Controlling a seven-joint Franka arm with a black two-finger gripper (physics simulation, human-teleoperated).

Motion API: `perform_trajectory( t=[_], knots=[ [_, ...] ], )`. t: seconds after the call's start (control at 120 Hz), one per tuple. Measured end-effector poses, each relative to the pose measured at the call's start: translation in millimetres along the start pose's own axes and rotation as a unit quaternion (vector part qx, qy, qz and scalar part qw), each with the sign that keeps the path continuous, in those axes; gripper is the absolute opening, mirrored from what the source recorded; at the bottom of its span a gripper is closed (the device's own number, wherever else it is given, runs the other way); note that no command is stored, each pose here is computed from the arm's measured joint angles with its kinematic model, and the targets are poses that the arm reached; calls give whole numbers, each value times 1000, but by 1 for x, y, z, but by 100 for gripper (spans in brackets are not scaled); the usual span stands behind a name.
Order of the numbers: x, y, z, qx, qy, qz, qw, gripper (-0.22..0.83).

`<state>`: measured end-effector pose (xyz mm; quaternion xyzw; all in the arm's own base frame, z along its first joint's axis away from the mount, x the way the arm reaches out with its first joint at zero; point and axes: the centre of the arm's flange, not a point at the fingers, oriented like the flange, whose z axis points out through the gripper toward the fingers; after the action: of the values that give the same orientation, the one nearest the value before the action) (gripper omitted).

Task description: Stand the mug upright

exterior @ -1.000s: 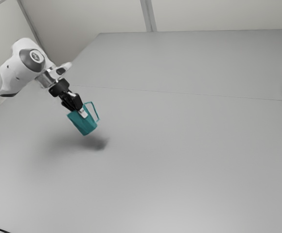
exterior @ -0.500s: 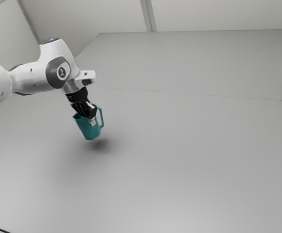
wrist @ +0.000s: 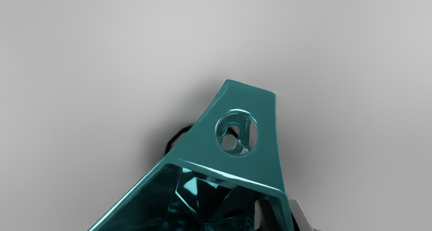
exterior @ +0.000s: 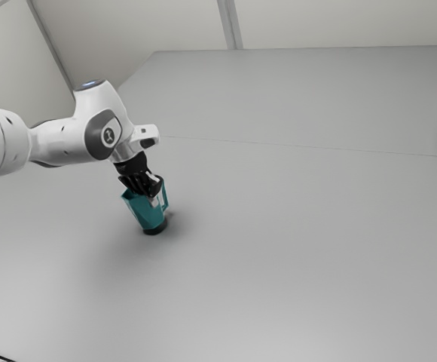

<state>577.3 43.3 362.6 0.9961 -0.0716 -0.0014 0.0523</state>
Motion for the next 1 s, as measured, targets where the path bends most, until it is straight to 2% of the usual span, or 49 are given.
perform_trajectory(
  t=[0.2,0.35,0.508,0.658,0.85,1.0],
  knots=[
    [2,0,10,1,-3,-13,1000,0],
    [4,7,7,1,1,-14,1000,29],
    [4,11,-12,1,9,-17,1000,46],
    [17,12,-60,-3,22,-18,1000,54],
    [32,16,-125,13,33,-3,999,58],
    [29,23,-181,34,40,11,999,60]
  ],
)
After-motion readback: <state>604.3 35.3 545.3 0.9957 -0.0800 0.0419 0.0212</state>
